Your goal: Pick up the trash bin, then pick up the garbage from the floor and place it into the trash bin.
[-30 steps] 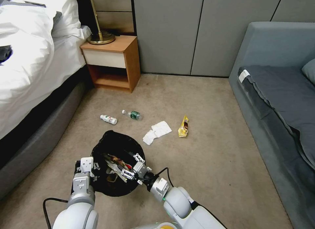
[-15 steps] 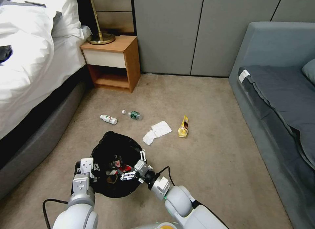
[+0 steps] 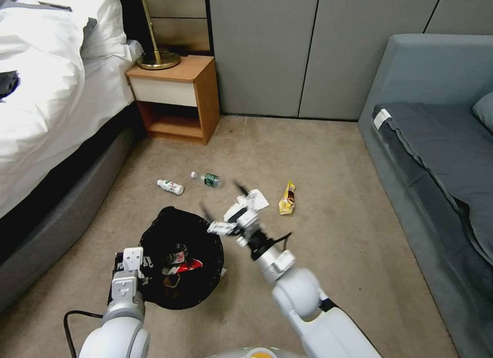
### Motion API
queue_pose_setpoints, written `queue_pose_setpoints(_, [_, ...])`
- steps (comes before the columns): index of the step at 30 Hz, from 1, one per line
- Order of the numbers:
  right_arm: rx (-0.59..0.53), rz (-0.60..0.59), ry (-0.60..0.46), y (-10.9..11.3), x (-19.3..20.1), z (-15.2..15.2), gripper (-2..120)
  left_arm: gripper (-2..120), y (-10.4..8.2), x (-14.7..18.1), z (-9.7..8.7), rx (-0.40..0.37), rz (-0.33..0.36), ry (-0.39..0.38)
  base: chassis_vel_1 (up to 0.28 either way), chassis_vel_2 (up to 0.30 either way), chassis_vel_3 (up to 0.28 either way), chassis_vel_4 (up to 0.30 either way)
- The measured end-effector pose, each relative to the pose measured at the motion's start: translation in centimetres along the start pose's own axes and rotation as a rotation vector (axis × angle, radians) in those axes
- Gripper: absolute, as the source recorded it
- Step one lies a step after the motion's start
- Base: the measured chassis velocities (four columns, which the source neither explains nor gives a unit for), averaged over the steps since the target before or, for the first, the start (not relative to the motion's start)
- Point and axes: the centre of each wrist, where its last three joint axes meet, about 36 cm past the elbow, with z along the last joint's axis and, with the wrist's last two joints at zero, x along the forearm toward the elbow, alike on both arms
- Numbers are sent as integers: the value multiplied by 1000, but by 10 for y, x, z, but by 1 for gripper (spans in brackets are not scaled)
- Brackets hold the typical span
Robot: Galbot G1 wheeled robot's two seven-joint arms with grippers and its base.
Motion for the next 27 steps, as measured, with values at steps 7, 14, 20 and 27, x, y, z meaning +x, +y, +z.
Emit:
queue_pose_setpoints(7, [30,109,108,-19,53,22,100,1,0,-2,-2,7,3,-3,0,0,0,0])
queue_pose_setpoints(14, [37,238,228,-32,72,43,100,1,0,-3,-3,20,10,-6,0,0,0,0])
queue_pose_setpoints(20, [32,284,275,-40,74,44,100,1,1,0,-4,28,13,-9,0,0,0,0])
queue_pose_setpoints(27, [32,293,281,-41,75,43,100,1,1,2,-4,28,15,-12,0,0,0,0])
